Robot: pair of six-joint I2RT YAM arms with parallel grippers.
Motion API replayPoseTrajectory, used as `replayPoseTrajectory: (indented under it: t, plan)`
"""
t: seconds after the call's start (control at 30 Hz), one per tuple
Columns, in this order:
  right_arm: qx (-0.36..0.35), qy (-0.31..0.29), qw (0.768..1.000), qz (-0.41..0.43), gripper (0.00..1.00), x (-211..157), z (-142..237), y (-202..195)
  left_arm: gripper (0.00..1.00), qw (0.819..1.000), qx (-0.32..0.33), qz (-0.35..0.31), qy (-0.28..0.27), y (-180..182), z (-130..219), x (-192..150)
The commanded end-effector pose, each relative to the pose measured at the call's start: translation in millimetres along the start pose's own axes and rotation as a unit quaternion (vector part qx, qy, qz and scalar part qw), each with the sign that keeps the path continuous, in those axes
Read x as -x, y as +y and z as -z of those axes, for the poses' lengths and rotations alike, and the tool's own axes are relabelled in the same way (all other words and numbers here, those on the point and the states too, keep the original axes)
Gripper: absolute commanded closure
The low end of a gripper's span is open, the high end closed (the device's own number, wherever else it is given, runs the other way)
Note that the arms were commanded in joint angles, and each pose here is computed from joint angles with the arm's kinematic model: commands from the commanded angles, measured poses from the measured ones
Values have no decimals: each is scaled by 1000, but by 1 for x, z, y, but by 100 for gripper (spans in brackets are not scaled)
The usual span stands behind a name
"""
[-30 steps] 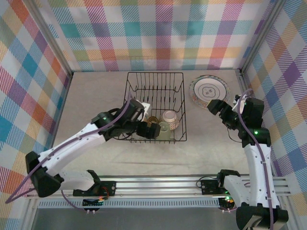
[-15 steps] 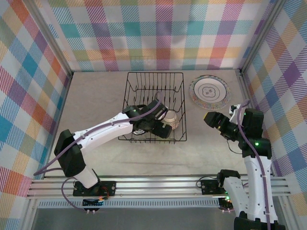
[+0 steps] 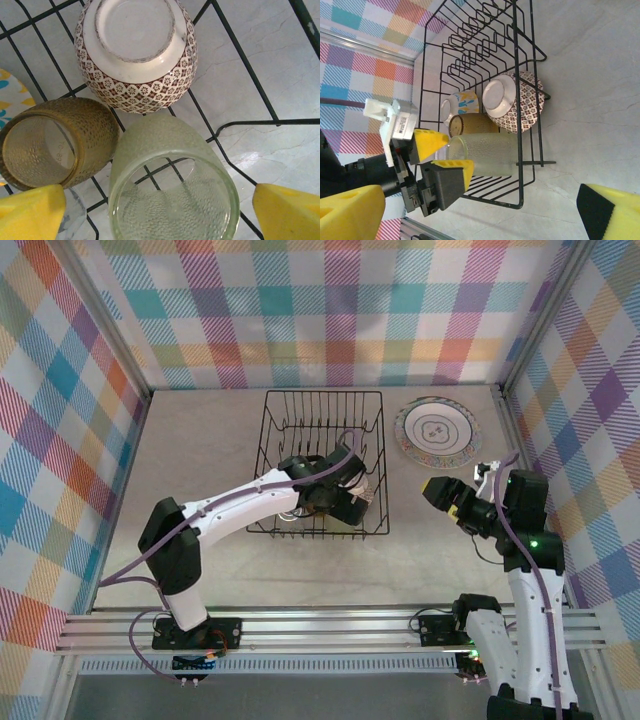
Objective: Unload the mixed dishes from the dish rack
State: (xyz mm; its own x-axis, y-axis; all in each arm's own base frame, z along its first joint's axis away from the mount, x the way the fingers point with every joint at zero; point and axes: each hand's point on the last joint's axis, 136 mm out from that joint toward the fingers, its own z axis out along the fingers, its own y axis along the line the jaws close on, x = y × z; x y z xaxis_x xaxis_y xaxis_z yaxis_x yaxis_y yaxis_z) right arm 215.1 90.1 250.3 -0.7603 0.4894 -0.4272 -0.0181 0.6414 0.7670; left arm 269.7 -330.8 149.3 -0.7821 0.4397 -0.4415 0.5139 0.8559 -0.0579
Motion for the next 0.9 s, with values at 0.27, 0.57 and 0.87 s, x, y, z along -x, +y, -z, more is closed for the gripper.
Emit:
replayPoseTrajectory:
  t: [0.27, 0.57, 0.87]
  plan:
    - [36, 5, 999, 11, 1, -10, 0, 7, 14, 999, 33, 15, 14, -4, -12, -3]
    - [47, 2, 999, 1, 1, -17, -1, 4, 18, 998, 56, 17, 19, 4, -11, -6]
    - [49, 2, 999, 7, 1, -18, 0, 6, 30, 998, 47, 26, 25, -1, -13, -4]
